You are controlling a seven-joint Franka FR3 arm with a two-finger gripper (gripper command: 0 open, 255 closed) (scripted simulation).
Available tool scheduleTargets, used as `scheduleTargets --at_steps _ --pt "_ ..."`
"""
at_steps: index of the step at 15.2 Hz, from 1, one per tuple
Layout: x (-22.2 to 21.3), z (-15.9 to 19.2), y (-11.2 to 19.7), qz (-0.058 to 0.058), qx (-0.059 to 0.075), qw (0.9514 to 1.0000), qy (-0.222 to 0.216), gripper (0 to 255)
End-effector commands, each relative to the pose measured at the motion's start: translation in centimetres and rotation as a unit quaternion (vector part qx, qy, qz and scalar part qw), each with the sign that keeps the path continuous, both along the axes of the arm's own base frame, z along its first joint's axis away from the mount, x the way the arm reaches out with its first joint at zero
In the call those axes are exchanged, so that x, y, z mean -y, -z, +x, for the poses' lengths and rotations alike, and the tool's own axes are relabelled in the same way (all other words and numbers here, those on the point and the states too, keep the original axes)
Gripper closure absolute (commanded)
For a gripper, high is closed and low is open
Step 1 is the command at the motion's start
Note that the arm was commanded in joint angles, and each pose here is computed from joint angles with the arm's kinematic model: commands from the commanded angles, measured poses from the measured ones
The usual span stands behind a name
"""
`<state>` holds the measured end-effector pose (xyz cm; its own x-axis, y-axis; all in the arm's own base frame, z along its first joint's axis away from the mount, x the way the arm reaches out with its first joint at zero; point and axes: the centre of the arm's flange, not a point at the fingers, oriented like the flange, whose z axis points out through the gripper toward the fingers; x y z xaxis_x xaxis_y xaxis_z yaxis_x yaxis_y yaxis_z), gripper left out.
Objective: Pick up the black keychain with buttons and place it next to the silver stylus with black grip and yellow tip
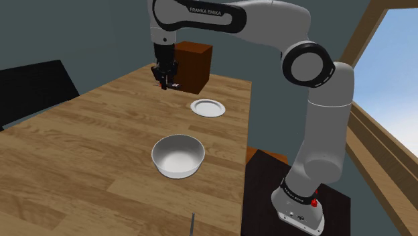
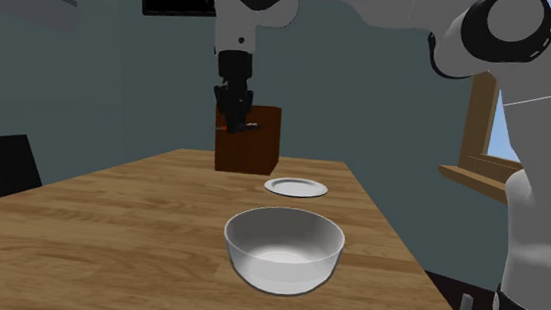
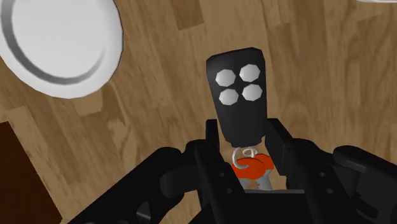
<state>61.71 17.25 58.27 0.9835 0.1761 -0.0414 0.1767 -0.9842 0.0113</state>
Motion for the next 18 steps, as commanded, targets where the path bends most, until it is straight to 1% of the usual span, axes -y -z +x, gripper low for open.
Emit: scheduleTargets --at_steps 1,3,18 --pt "0.0 -0.1 -1.0 0.0 0.0 1.0 0.0 255" --pt "0.0 -0.1 -2.0 0.0 0.0 1.0 0.0 255" --pt "-7.6 -18.3 -2.0 0.0 0.0 1.0 0.0 255"
